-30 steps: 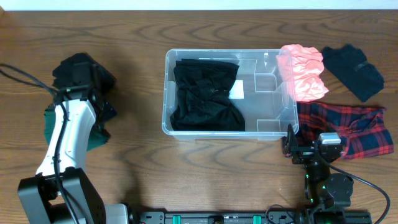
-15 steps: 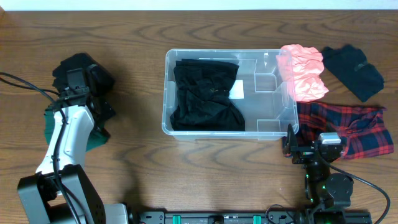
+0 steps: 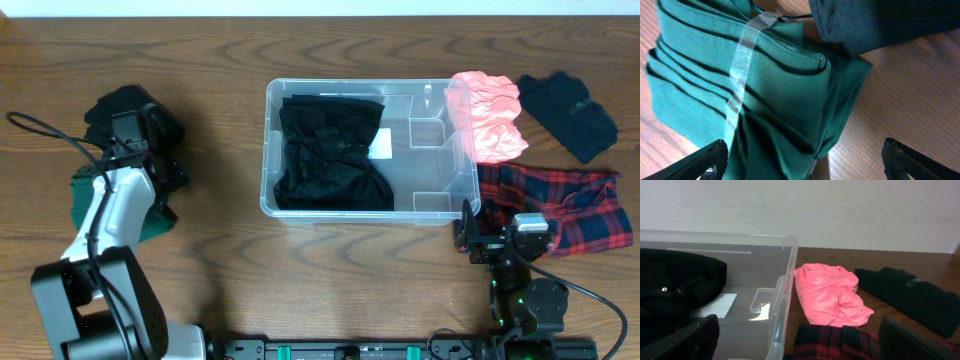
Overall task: Pack container
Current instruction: 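Grasp the green taped clothing bundle with the left gripper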
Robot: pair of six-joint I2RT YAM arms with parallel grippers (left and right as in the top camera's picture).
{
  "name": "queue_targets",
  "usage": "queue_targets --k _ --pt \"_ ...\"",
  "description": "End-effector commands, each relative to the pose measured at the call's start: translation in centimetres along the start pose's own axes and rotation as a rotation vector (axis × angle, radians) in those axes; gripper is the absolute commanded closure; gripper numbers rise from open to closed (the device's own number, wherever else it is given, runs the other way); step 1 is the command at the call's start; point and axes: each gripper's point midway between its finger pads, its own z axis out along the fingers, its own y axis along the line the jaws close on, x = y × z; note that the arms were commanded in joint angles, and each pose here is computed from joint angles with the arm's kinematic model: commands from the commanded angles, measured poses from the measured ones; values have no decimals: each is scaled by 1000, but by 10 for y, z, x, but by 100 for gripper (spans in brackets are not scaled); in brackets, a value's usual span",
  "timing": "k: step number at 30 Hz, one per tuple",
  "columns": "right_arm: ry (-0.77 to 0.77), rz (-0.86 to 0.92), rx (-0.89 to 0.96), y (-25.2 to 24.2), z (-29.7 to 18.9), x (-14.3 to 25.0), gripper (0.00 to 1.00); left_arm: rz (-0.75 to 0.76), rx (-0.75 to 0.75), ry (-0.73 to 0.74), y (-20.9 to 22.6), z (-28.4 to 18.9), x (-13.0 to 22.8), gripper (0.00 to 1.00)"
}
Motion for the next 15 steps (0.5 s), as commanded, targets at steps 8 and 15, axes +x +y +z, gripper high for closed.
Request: queue_targets --k 8,15 --pt "-1 10 1 0 0 0 1 14 21 47 1 17 6 2" --pt "-1 10 0 0 0 0 1 17 46 39 -5 20 4 2"
